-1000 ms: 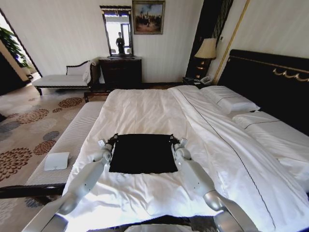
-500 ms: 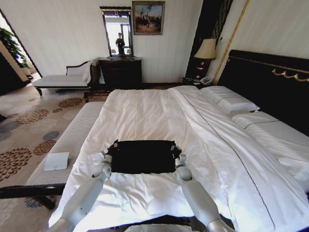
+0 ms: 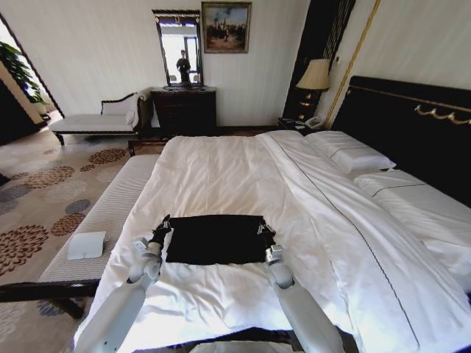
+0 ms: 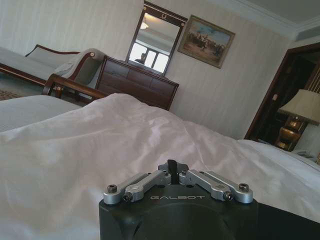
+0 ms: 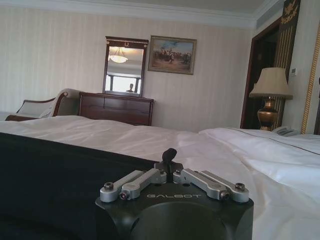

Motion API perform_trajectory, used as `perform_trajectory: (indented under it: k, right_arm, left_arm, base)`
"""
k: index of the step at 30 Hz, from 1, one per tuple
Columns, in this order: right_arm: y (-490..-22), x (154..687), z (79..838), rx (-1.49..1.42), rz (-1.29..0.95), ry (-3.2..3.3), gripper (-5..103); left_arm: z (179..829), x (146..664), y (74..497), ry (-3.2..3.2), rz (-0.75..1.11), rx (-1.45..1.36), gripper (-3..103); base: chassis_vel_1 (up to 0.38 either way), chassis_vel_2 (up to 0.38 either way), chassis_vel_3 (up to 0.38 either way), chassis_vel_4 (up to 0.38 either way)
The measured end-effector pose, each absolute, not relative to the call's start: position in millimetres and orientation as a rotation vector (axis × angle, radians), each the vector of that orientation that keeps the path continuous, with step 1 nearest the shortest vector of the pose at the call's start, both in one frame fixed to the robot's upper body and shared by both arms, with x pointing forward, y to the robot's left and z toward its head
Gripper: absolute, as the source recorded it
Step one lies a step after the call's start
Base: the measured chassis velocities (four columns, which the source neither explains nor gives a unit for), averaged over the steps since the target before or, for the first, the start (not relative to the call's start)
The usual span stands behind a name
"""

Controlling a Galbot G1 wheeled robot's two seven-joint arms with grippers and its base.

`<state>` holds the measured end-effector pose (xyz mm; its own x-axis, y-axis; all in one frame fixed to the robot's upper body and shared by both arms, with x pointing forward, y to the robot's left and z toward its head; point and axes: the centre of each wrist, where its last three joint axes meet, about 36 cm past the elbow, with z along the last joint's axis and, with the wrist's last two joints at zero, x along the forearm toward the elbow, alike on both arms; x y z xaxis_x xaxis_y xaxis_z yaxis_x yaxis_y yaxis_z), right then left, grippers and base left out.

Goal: Fold the clothes on the bed.

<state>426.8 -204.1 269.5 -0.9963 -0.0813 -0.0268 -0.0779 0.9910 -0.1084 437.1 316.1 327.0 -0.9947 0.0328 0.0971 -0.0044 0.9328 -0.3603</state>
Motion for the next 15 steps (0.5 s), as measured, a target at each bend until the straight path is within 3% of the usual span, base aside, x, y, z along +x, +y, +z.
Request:
perform_trajectory:
  k: [6, 15]
  right_arm:
    - [-209.5, 419.5, 265.1, -0.111, -0.166, 3.116, 1]
    - [-218.7, 470.6, 286.5, -0.092, -0.199, 3.075, 1]
  left_arm:
    - [322.9, 437.9, 312.4, -2.985, 0.499, -0.058, 2]
    - [324.3, 477.0, 308.8, -2.987, 0.461, -0.046, 2]
  base:
    - [0.000, 0.000, 0.000, 0.000]
    - [0.000, 0.000, 0.000, 0.000]
